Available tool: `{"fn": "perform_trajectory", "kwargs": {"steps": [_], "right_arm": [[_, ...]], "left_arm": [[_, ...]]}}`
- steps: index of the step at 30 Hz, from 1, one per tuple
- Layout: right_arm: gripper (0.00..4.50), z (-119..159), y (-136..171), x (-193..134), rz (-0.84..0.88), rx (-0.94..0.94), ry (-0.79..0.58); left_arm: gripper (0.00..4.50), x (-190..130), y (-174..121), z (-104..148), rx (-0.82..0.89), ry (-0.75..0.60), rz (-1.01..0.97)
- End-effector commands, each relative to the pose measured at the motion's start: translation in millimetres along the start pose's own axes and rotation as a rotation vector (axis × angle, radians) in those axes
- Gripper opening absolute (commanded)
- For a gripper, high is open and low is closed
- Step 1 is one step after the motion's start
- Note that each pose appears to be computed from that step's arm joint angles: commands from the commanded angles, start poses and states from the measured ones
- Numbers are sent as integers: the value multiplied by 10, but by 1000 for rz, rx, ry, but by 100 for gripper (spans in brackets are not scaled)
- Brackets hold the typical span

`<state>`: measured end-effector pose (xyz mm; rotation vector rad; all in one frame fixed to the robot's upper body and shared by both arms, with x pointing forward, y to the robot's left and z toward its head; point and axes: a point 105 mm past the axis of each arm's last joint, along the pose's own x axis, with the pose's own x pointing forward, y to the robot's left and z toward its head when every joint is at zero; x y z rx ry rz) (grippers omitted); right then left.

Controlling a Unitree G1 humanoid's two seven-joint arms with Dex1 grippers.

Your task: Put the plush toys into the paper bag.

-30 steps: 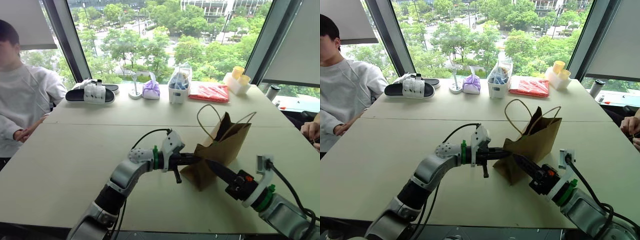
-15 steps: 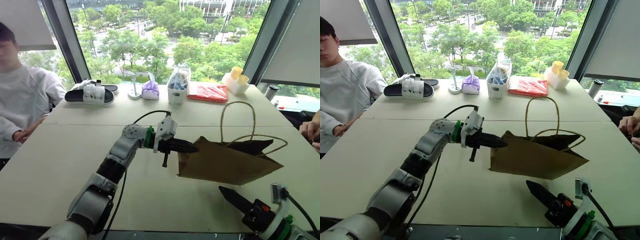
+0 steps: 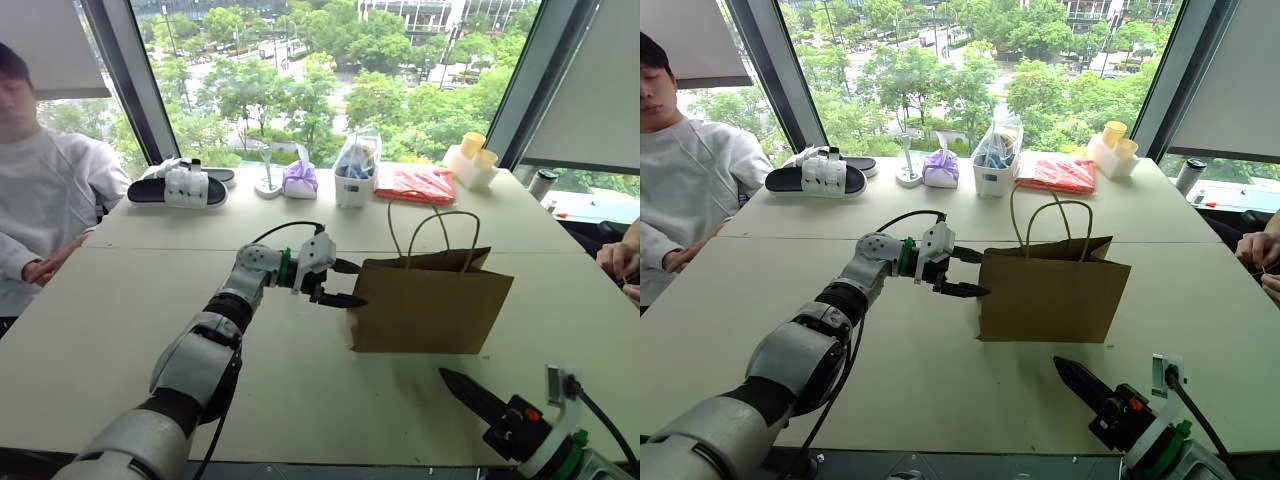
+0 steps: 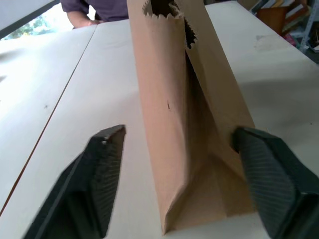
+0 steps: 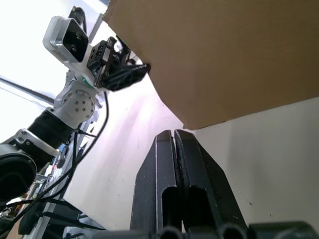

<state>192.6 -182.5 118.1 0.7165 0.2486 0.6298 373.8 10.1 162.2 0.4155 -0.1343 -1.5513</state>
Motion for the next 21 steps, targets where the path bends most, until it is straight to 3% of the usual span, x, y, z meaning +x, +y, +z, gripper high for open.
{"fn": "perform_trajectory", "kwargs": {"steps": [1, 5, 9, 12, 16, 21], "right_arm": [[0, 39, 79, 49, 34, -40, 23], [0, 147, 186, 98, 86, -103, 52], [0, 195, 243, 140, 113, -180, 118], [0, 208, 253, 137, 119, -188, 127], [0, 181, 199, 34, 105, -223, 240], [0, 72, 105, -54, 89, -247, 366]], "left_arm": [[448, -108, 132, 175, 45, -34, 60], [448, -483, 154, 134, -75, -96, 186], [448, -862, -108, 89, -264, -144, 283], [448, -921, -229, 122, -317, -133, 319], [448, -1336, -828, 17, -541, -100, 537], [448, -1395, -1334, -107, -670, -37, 662]]}}
